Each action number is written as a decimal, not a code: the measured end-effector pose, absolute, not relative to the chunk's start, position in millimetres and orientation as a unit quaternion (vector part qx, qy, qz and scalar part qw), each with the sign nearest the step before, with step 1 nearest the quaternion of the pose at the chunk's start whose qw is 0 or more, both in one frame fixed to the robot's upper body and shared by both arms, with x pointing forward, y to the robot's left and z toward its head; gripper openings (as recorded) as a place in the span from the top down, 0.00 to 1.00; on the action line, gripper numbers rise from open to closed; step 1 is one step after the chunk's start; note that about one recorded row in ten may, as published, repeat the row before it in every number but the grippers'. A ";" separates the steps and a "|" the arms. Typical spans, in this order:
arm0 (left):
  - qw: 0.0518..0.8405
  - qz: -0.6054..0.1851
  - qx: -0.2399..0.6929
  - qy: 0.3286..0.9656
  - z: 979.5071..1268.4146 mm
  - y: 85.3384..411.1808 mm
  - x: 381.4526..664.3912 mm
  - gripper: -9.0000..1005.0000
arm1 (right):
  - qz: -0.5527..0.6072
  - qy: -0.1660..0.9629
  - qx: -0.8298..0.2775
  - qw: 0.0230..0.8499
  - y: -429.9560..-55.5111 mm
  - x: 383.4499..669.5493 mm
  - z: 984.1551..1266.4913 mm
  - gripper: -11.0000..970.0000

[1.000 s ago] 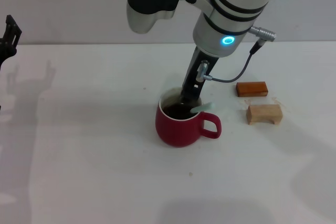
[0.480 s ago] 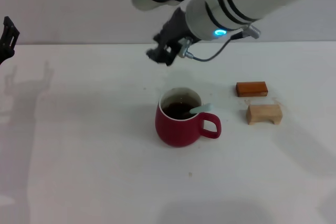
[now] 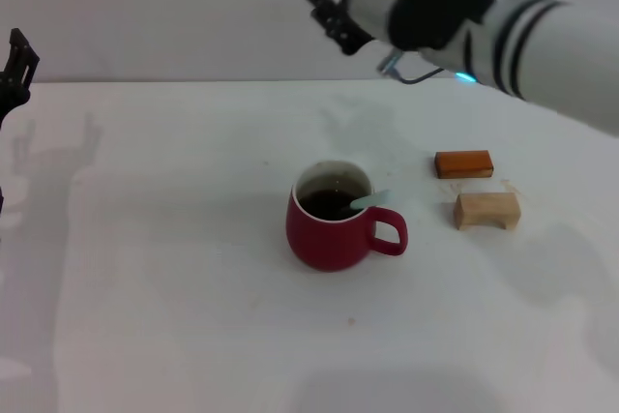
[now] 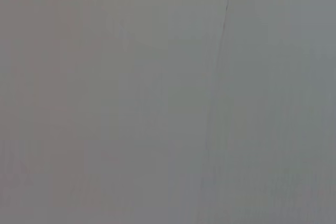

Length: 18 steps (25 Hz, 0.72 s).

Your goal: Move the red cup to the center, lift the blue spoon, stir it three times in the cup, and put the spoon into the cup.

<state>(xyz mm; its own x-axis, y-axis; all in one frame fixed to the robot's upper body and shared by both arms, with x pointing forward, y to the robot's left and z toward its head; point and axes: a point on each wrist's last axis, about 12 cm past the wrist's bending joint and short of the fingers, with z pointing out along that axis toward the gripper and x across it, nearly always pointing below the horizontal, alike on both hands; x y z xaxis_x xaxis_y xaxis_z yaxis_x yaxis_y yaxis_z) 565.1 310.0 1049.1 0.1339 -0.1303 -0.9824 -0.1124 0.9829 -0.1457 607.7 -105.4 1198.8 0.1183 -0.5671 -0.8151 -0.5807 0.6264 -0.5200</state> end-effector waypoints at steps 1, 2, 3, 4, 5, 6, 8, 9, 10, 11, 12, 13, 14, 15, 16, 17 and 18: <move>0.747 -0.006 -0.092 0.658 1049.1 309.6 565.3 0.16 | 0.003 0.661 -0.420 0.622 -110.6 607.0 1195.9 0.67; 0.747 -0.006 -0.092 0.658 1049.1 309.6 565.3 0.16 | 0.003 0.661 -0.420 0.622 -110.6 607.0 1195.9 0.67; 0.747 -0.007 -0.092 0.658 1049.1 309.2 565.4 0.16 | -0.001 0.657 -0.404 0.636 -117.7 605.8 1191.7 0.67; 0.747 -0.007 -0.092 0.658 1049.1 309.2 565.4 0.16 | -0.004 0.654 -0.393 0.647 -122.8 604.7 1188.8 0.67; 0.747 -0.007 -0.092 0.658 1049.1 309.2 565.4 0.16 | -0.011 0.646 -0.370 0.668 -132.9 601.4 1181.5 0.67; 0.747 -0.008 -0.091 0.659 1049.3 307.9 566.3 0.16 | -0.011 0.646 -0.370 0.668 -132.9 601.4 1181.5 0.67; 0.747 -0.009 -0.089 0.659 1049.4 307.3 566.7 0.16 | -0.019 0.636 -0.346 0.690 -143.6 597.0 1174.1 0.67; 0.747 -0.009 -0.089 0.659 1049.4 307.3 566.7 0.16 | -0.026 0.627 -0.328 0.706 -151.4 592.8 1167.4 0.67; 0.747 -0.010 -0.088 0.659 1049.7 306.7 567.2 0.16 | -0.030 0.620 -0.316 0.717 -156.4 589.6 1162.1 0.67; 0.746 -0.011 -0.088 0.660 1049.5 306.1 567.3 0.16 | -0.033 0.614 -0.307 0.727 -160.1 587.2 1158.3 0.67; 0.746 -0.011 -0.088 0.660 1049.5 306.1 567.3 0.16 | -0.033 0.614 -0.307 0.727 -160.1 587.2 1158.3 0.67; 0.746 -0.011 -0.088 0.660 1049.2 305.9 567.1 0.16 | -0.039 0.602 -0.290 0.743 -166.7 582.1 1148.9 0.67; 0.746 -0.011 -0.088 0.660 1049.2 305.9 567.1 0.16 | -0.041 0.599 -0.285 0.747 -169.2 579.2 1142.4 0.67; 0.745 -0.011 -0.088 0.661 1048.7 305.9 566.6 0.16 | -0.042 0.596 -0.278 0.752 -171.7 576.8 1136.8 0.67; 0.744 -0.011 -0.088 0.662 1048.2 306.0 566.1 0.16 | -0.042 0.596 -0.278 0.752 -171.7 576.8 1136.8 0.67; 0.744 -0.012 -0.089 0.662 1048.1 305.8 565.9 0.16 | -0.043 0.594 -0.272 0.756 -174.1 574.6 1131.5 0.67; 0.744 -0.014 -0.090 0.662 1047.8 305.7 565.5 0.16 | -0.043 0.594 -0.264 0.759 -176.4 573.2 1127.4 0.67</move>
